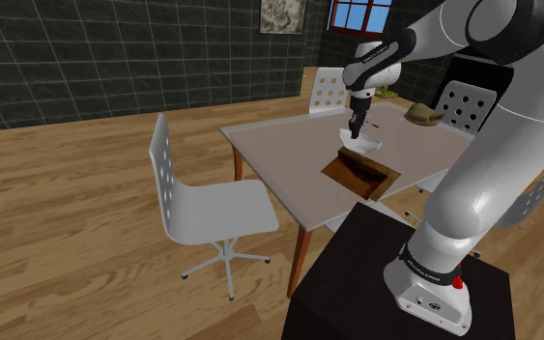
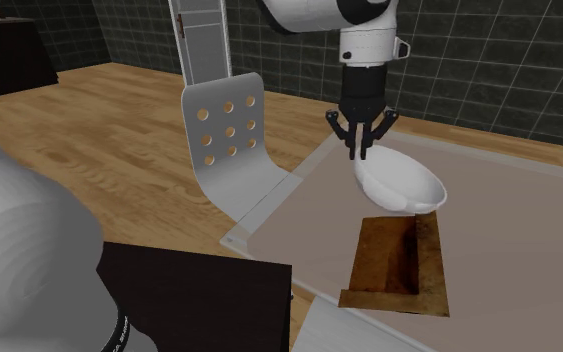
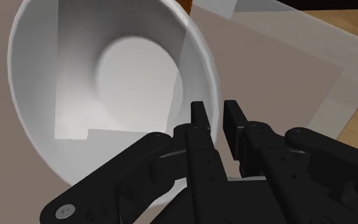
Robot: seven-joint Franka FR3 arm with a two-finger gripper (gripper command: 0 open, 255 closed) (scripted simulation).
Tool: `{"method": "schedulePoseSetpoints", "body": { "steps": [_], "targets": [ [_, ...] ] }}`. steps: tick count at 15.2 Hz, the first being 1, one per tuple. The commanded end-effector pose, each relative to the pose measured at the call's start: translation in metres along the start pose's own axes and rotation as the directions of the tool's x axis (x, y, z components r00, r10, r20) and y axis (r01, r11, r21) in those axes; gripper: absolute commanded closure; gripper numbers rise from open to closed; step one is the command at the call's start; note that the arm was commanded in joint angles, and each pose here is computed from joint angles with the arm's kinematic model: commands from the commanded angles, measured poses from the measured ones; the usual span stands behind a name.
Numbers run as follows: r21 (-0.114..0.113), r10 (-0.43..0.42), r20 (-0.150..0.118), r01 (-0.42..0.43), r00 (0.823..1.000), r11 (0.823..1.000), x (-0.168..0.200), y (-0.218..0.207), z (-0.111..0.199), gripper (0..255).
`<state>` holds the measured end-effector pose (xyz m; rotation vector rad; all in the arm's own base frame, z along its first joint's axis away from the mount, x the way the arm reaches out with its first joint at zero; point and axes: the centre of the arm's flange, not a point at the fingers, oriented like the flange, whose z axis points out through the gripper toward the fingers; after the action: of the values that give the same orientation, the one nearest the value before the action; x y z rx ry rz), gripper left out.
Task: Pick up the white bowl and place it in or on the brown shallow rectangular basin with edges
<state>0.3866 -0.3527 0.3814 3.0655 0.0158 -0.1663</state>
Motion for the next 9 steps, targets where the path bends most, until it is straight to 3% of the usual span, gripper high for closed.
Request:
{"method": "schedulePoseSetpoints", "body": {
  "steps": [1,4,9],
  "targets": [
    [-0.001,-0.001,0.000,0.001,1.000,1.000,-0.018,0.019,0.001,255],
    [-0.001,-0.001,0.000,0.001,1.000,1.000,-0.046,0.044,-0.002,255],
    [-0.001,-0.001,0.000,0.001,1.000,1.000,-0.043,0.043,0.024,255]
  ]
}}
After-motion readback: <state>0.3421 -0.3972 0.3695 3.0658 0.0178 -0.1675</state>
